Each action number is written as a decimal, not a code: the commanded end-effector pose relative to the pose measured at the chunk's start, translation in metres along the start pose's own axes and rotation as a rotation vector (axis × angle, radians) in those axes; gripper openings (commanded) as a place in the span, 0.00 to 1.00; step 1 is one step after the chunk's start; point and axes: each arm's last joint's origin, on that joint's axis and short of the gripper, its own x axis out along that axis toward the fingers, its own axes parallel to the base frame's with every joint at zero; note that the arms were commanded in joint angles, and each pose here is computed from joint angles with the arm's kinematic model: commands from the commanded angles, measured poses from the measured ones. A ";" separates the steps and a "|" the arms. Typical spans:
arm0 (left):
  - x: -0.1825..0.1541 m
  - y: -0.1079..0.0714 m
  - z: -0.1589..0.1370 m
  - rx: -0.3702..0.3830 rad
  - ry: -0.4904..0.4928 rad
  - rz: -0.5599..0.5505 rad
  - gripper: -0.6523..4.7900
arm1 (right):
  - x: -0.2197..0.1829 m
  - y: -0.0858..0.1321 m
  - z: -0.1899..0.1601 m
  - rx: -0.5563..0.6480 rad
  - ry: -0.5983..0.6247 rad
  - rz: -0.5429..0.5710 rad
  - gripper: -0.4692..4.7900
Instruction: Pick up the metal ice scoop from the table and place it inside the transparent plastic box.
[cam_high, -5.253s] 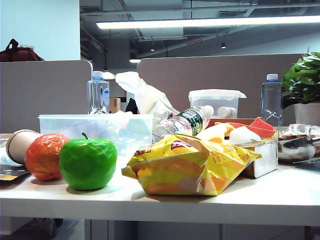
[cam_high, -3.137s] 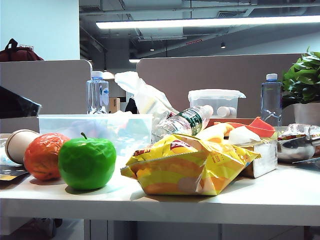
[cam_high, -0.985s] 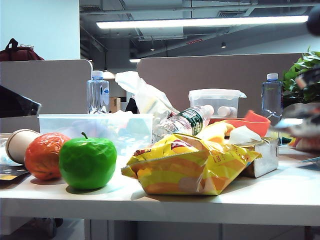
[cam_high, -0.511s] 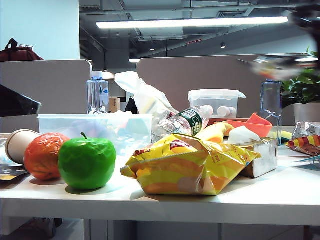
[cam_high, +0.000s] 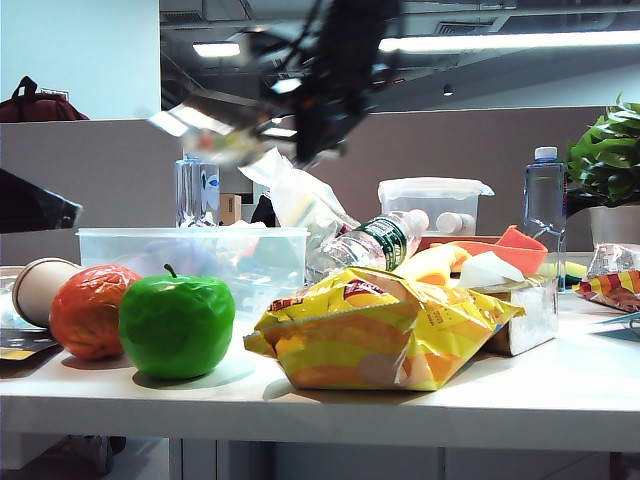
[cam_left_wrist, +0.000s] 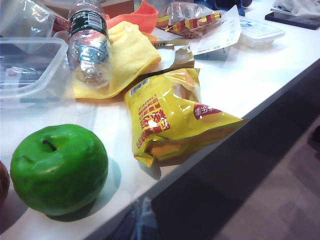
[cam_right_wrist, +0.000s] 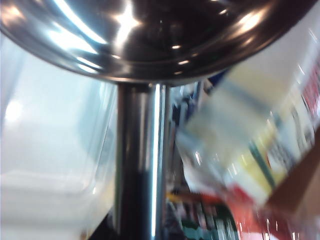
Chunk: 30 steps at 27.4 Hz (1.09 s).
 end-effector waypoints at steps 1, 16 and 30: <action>0.000 0.000 0.001 0.004 -0.010 -0.001 0.11 | 0.018 0.010 0.014 -0.114 0.034 -0.016 0.08; 0.000 0.000 0.002 0.004 -0.015 -0.001 0.11 | 0.078 0.036 0.021 -0.213 0.122 -0.050 0.08; 0.000 0.000 0.002 0.004 -0.015 -0.001 0.11 | 0.080 0.042 0.015 -0.224 0.203 -0.039 0.40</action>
